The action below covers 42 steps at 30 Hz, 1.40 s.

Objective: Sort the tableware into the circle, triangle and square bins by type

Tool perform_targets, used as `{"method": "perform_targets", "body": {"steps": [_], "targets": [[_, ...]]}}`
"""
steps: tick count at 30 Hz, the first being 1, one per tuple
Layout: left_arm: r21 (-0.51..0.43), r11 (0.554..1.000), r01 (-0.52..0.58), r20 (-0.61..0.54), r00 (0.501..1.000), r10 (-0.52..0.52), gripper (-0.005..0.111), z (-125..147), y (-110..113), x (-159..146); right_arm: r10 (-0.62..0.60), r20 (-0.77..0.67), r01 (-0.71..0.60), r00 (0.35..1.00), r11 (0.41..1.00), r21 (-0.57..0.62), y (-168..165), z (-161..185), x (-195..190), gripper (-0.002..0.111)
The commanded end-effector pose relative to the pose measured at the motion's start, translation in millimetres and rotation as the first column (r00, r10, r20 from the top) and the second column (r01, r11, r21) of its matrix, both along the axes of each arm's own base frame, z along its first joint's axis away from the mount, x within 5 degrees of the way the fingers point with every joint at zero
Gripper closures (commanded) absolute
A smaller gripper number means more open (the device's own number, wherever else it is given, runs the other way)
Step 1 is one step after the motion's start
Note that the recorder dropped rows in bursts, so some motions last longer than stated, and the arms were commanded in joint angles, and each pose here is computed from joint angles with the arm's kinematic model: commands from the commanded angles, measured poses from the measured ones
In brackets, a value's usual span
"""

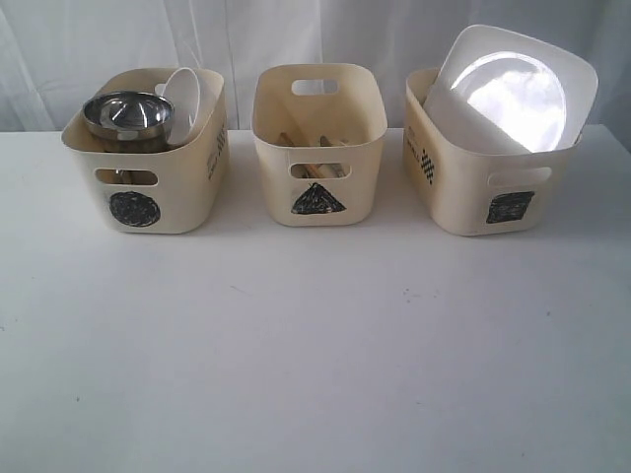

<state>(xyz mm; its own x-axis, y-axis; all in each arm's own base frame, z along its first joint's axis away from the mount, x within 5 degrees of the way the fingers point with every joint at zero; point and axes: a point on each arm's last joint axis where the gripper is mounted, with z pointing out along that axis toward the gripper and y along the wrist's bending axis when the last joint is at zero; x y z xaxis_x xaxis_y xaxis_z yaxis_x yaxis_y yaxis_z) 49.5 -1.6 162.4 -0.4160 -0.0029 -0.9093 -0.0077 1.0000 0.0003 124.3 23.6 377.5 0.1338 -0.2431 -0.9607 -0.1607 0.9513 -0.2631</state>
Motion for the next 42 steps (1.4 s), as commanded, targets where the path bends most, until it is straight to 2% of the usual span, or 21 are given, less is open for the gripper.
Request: {"method": "perform_targets", "body": {"steps": [1,5,10,12,16,19,22,25,42], "targets": [[-0.007,1.000,0.000,-0.002,1.000,0.000,0.107,-1.8,-0.3,-0.2,-0.060,0.011,0.058,0.998,0.990,0.128,-12.1,-51.7,-28.6,0.108],[-0.007,1.000,0.000,-0.002,1.000,0.000,0.107,-1.8,-0.3,-0.2,-0.123,0.014,0.118,0.992,0.976,0.184,-20.3,-108.4,-54.4,0.108],[-0.007,1.000,0.000,-0.002,1.000,0.000,0.107,-1.8,-0.3,-0.2,-0.145,0.074,0.125,0.987,0.966,0.227,-22.5,-150.9,-70.2,0.108],[-0.007,1.000,0.000,-0.001,1.000,0.000,0.107,-1.8,-0.3,-0.2,-0.139,0.143,0.098,0.980,0.960,0.262,-22.2,-147.2,-71.3,0.108],[-0.007,1.000,0.000,-0.003,1.000,0.000,0.107,-1.9,-0.3,-0.3,-0.133,0.134,0.100,0.982,0.969,0.226,-21.3,-148.6,-71.0,0.108],[-0.007,1.000,0.000,-0.003,1.000,0.000,0.107,-1.9,-0.3,-0.3,-0.143,-0.058,0.152,0.988,0.967,0.204,-22.3,-166.0,-68.0,0.108],[-0.007,1.000,0.000,-0.003,1.000,0.000,0.107,-1.9,-0.3,-0.3,-0.158,-0.356,0.231,0.921,0.957,0.175,-24.0,-193.5,-70.4,0.108],[-0.007,1.000,0.000,-0.003,1.000,0.000,0.107,-1.9,-0.3,-0.3,-0.189,-0.360,0.232,0.914,0.969,0.080,-25.7,-195.4,-70.9,0.108],[-0.007,1.000,0.000,-0.003,1.000,0.000,0.107,-1.9,-0.3,-0.3,-0.187,-0.363,0.232,0.913,0.969,0.086,-25.6,-195.6,-70.9,0.108]]}}
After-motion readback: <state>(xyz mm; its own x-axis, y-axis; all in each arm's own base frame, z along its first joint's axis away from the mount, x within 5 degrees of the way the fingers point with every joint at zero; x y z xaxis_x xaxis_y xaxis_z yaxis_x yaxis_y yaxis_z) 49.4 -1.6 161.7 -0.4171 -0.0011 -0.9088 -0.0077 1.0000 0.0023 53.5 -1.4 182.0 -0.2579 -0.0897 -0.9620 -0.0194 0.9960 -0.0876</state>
